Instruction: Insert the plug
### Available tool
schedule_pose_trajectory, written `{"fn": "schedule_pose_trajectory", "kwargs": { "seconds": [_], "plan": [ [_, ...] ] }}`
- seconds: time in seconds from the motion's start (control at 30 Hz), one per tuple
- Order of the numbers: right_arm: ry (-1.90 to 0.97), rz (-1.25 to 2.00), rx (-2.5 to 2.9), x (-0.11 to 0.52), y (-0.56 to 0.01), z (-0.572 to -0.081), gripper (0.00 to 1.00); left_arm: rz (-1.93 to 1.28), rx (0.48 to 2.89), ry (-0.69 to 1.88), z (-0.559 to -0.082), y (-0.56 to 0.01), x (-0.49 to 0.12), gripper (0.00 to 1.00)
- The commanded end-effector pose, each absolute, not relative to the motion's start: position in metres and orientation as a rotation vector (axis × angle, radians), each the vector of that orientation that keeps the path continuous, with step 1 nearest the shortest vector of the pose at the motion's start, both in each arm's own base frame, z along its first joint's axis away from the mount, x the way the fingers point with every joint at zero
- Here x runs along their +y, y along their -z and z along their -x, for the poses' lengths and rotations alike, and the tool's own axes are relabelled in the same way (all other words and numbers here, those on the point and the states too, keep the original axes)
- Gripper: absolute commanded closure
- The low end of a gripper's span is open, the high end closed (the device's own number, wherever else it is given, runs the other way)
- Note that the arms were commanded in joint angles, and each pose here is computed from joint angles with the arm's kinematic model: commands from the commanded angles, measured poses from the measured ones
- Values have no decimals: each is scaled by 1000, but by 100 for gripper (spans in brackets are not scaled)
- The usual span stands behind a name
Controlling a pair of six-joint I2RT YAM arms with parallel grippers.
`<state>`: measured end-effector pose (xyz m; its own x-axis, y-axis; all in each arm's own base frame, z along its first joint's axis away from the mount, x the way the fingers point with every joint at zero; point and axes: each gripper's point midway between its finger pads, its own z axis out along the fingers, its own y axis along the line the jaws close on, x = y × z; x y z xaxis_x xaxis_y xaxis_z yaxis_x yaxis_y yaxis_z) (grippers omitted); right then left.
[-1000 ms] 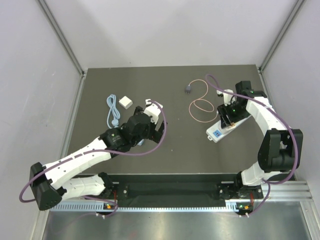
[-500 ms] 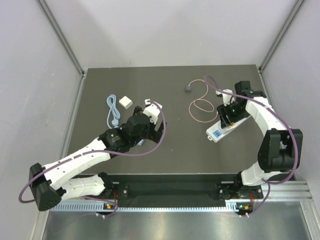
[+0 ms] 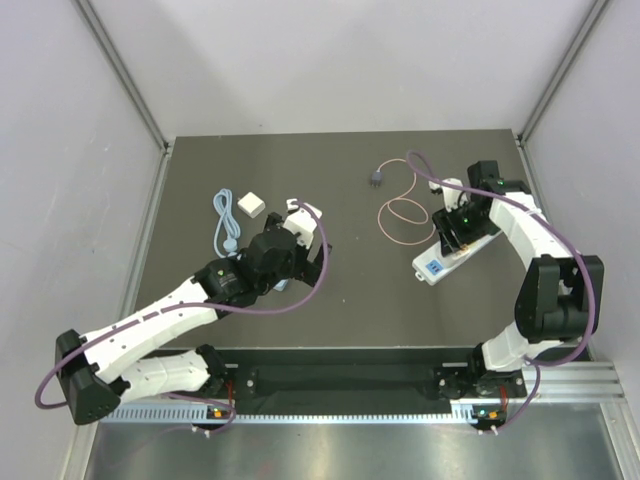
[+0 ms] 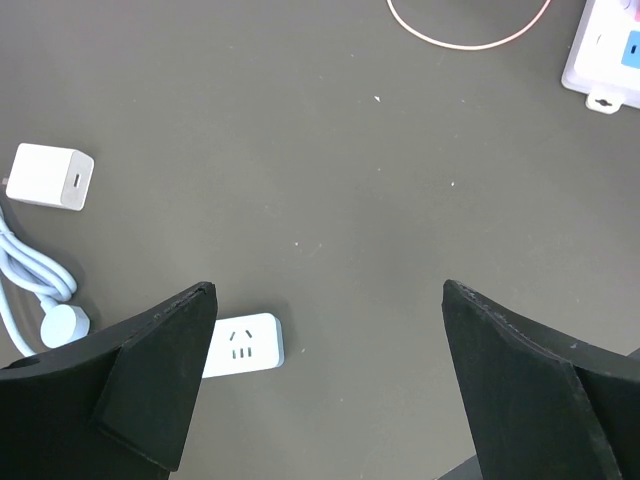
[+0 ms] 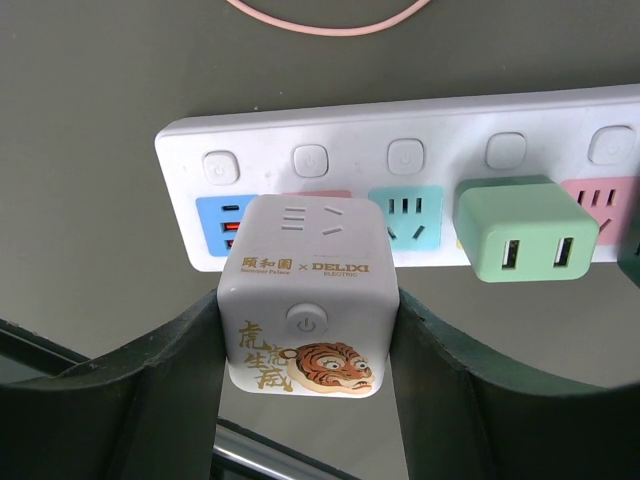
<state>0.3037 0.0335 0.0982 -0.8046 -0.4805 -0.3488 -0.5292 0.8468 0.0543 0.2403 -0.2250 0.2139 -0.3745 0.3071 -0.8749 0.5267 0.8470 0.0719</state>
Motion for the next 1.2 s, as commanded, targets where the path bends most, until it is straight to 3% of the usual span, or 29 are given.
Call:
{"fn": "schedule_pose_trajectory", "kwargs": {
  "seconds": [0.0,0.87,1.17],
  "plan": [
    [-116,821,2661,29,-94,-323,100,-600,1939,305,-240,-229,-226,1],
    [-84,843,2513,30,-108,-338,100,-607,1940,318,-238,-228,-228,1],
    [-118,773,2548,29,-79,-316,100,-606,1934,322,-238,-230,-228,1]
  ]
}}
